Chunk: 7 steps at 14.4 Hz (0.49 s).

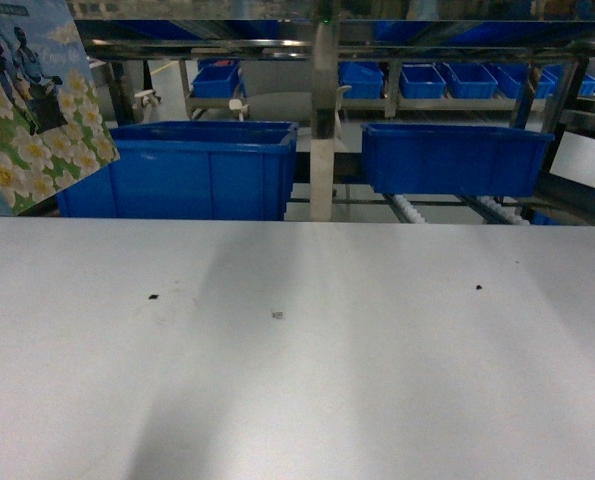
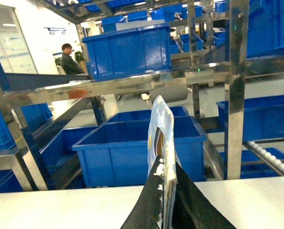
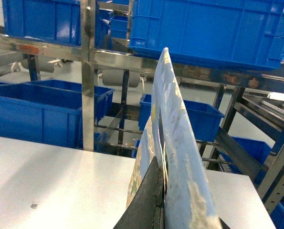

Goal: Move flower gift bag to table near conveyor

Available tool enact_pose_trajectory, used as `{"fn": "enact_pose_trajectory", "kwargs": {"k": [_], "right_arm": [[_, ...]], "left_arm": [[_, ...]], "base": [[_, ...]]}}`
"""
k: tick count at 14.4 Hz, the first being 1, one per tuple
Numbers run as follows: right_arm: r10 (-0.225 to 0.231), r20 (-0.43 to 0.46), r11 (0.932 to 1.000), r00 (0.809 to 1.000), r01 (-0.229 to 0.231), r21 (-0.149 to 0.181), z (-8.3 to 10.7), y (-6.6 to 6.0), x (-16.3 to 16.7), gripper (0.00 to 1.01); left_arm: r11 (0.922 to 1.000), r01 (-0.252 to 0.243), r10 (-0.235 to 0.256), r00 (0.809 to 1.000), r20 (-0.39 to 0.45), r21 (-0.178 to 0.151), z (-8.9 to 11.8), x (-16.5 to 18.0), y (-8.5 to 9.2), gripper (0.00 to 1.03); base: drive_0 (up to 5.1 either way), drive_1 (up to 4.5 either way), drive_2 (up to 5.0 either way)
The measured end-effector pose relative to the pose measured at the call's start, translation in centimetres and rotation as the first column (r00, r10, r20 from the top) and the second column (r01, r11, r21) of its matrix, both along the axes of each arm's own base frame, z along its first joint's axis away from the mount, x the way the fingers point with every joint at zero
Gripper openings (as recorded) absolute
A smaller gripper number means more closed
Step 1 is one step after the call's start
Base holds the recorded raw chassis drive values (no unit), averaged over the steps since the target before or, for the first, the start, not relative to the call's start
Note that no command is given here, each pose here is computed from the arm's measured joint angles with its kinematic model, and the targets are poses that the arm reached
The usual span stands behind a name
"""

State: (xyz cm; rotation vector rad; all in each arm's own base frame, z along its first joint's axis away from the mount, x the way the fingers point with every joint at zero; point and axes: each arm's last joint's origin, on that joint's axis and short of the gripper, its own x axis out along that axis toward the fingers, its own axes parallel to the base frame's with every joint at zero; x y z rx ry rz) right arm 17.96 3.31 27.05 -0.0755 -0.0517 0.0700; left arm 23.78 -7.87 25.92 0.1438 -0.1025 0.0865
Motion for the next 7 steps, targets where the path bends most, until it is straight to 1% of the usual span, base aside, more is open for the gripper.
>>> {"fn": "enact_pose_trajectory", "kwargs": {"k": [1, 2, 6, 7], "right_arm": [[0.002, 0.0, 1.0, 1.0, -0.002, 0.0, -0.01, 0.01, 0.0, 0.02], [0.007, 0.004, 1.0, 1.0, -0.007, 0.0, 0.04, 0.04, -0.01, 0.02], [0.0, 0.0, 1.0, 1.0, 0.0, 0.0, -0.01, 0.01, 0.02, 0.02], [-0.001, -0.005, 1.0, 1.0, 0.001, -0.001, -0.06, 0.0, 0.03, 0.02]], "left_arm": [[1.0, -0.003, 0.003, 1.0, 0.0, -0.001, 0.0, 0.01, 0.02, 0.02], [0.9999, -0.017, 0.017, 1.0, -0.001, -0.001, -0.01, 0.07, 0.23, 0.02], [1.0, -0.009, 0.009, 1.0, -0.002, 0.0, -0.02, 0.03, 0.1, 0.02], [1.0, 0.0, 0.0, 1.0, -0.003, 0.001, -0.03, 0.01, 0.01, 0.02]], "base": [[0.0, 0.0, 0.0], [0.0, 0.0, 0.0], [0.0, 0.0, 0.0], [0.0, 4.2, -4.2]]}}
